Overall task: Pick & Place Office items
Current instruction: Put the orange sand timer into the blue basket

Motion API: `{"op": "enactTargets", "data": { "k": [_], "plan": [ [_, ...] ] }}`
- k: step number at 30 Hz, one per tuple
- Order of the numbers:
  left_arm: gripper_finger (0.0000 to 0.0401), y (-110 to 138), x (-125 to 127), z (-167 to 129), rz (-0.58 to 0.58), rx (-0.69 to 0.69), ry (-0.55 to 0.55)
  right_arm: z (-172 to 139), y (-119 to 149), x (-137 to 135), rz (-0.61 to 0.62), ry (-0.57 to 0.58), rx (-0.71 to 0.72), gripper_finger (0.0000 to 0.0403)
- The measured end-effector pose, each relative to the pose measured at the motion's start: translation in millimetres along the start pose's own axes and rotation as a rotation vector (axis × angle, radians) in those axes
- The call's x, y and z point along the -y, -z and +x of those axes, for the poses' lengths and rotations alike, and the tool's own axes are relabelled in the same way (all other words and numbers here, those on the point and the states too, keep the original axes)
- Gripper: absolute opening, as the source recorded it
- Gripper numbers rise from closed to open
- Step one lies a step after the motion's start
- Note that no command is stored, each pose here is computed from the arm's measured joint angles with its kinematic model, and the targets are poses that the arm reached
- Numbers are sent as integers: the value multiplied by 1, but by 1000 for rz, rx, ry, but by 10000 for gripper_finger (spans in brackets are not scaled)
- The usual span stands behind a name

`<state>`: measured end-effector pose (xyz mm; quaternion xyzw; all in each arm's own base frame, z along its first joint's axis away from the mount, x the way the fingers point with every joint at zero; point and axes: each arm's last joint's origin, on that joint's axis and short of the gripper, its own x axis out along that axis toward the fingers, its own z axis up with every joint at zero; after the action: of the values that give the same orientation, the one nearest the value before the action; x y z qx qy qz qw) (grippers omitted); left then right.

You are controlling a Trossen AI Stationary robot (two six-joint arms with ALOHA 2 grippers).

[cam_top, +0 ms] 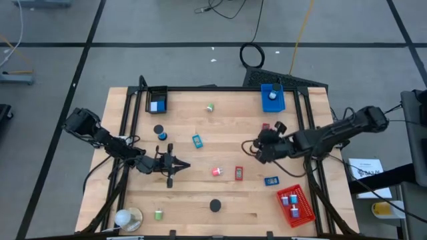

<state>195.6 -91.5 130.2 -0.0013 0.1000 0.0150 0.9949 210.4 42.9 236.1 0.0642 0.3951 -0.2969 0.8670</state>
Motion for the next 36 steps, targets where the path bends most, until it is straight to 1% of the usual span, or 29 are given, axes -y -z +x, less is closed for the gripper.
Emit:
{"op": "enactTargets", "data": {
  "k": [4, 6, 8, 10, 12, 14, 19, 23, 27, 29, 32, 36],
  "plan": [
    [26, 0, 0, 0, 0, 0, 0, -1, 9, -9, -4, -38, 38, 46],
    [26, 0, 0, 0, 0, 0, 0, -4, 10, -11, 20, -39, 60, 19],
    [26, 0, 0, 0, 1, 1, 0, -6, 13, -13, 43, -42, 67, 9],
    [26, 0, 0, 0, 1, 0, 0, -10, 16, -13, 45, -46, 56, 15],
    [26, 0, 0, 0, 6, 0, 0, -13, 17, -12, 61, -52, 50, 36],
    [26, 0, 0, 0, 7, 0, 0, -16, 18, -10, 82, -68, 46, 65],
    [26, 0, 0, 0, 8, 1, 0, -21, 17, -7, 120, -110, 28, 155],
    [26, 0, 0, 0, 10, -1, 0, -21, 18, -6, 119, -103, 22, 227],
    [26, 0, 0, 0, 10, -1, 0, -18, 19, -9, 110, -91, 14, 288],
    [26, 0, 0, 0, 10, -2, 0, -15, 20, -11, 102, -80, 8, 311],
    [26, 0, 0, 0, 11, -2, -1, -10, 22, -14, 84, -64, -7, 337],
    [26, 0, -1, 0, 10, 1, -23, -9, 22, -14, 77, -58, -4, 354]
  ]
}}
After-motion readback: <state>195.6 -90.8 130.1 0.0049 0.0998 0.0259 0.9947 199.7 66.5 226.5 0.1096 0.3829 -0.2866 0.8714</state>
